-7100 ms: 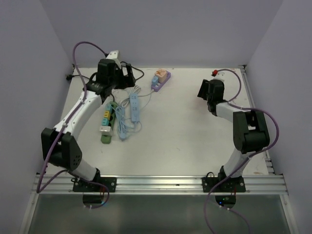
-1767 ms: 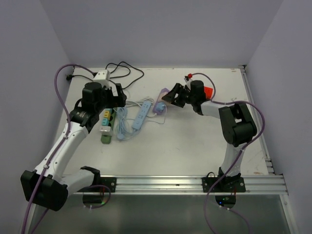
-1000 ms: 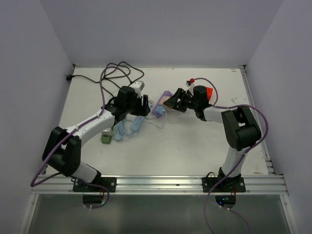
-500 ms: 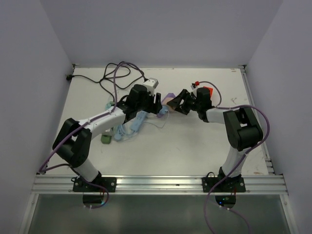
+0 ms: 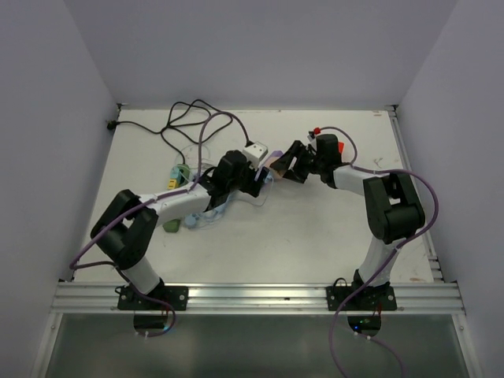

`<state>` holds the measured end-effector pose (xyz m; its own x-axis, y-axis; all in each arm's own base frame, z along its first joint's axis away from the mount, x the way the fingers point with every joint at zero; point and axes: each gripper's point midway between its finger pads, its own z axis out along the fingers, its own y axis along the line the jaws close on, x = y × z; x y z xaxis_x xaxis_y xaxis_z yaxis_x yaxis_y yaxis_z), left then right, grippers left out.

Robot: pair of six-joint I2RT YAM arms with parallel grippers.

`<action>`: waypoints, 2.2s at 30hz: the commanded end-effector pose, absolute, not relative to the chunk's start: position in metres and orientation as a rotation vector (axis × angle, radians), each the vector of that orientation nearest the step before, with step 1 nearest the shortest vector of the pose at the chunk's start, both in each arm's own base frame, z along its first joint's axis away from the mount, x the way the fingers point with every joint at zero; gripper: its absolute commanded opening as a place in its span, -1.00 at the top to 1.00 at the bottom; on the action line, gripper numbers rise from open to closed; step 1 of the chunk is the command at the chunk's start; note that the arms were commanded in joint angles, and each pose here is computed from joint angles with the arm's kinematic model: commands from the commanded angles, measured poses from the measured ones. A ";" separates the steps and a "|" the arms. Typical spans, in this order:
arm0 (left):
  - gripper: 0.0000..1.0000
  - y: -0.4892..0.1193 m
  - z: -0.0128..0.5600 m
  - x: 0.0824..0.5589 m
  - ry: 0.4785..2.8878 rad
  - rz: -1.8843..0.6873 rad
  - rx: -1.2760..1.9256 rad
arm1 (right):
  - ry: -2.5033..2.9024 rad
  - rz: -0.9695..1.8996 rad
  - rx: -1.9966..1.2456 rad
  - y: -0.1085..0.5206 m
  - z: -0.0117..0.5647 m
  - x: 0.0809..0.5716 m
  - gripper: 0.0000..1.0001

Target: Pull the plug off the socket

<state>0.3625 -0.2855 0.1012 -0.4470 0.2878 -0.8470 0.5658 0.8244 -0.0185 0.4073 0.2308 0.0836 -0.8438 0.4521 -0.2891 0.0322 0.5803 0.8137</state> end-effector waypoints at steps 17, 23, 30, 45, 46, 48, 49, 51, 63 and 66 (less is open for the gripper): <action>-0.40 -0.340 0.099 0.392 1.836 -0.273 0.786 | 2.475 1.121 0.382 0.222 0.059 0.393 -0.11; -0.14 -0.346 0.100 0.395 1.785 -0.128 0.759 | 2.494 1.113 0.397 0.222 0.060 0.394 -0.11; 0.60 -0.344 0.102 0.397 1.751 0.006 0.752 | 2.522 1.085 0.408 0.221 0.061 0.396 -0.10; 1.00 -0.355 0.154 0.386 1.707 -0.102 0.645 | 2.685 0.654 0.523 0.184 0.033 0.394 -0.18; 1.00 -0.357 0.158 0.385 1.705 -0.123 0.639 | 2.687 0.646 0.526 0.183 0.031 0.394 -0.18; 1.00 -0.361 0.171 0.381 1.691 -0.175 0.632 | 2.697 0.627 0.536 0.181 0.027 0.393 -0.18; 1.00 -0.362 0.174 0.381 1.689 -0.185 0.626 | 2.700 0.627 0.539 0.181 0.026 0.392 -0.18; 1.00 -0.364 0.181 0.379 1.691 -0.199 0.630 | 2.699 0.634 0.543 0.182 0.025 0.393 -0.18; 1.00 -0.335 0.171 0.369 1.784 -0.104 0.632 | 2.596 0.839 0.441 0.207 0.070 0.414 -0.60; 1.00 -0.320 0.160 0.360 1.838 -0.088 0.607 | 2.565 0.860 0.423 0.210 0.088 0.423 -0.63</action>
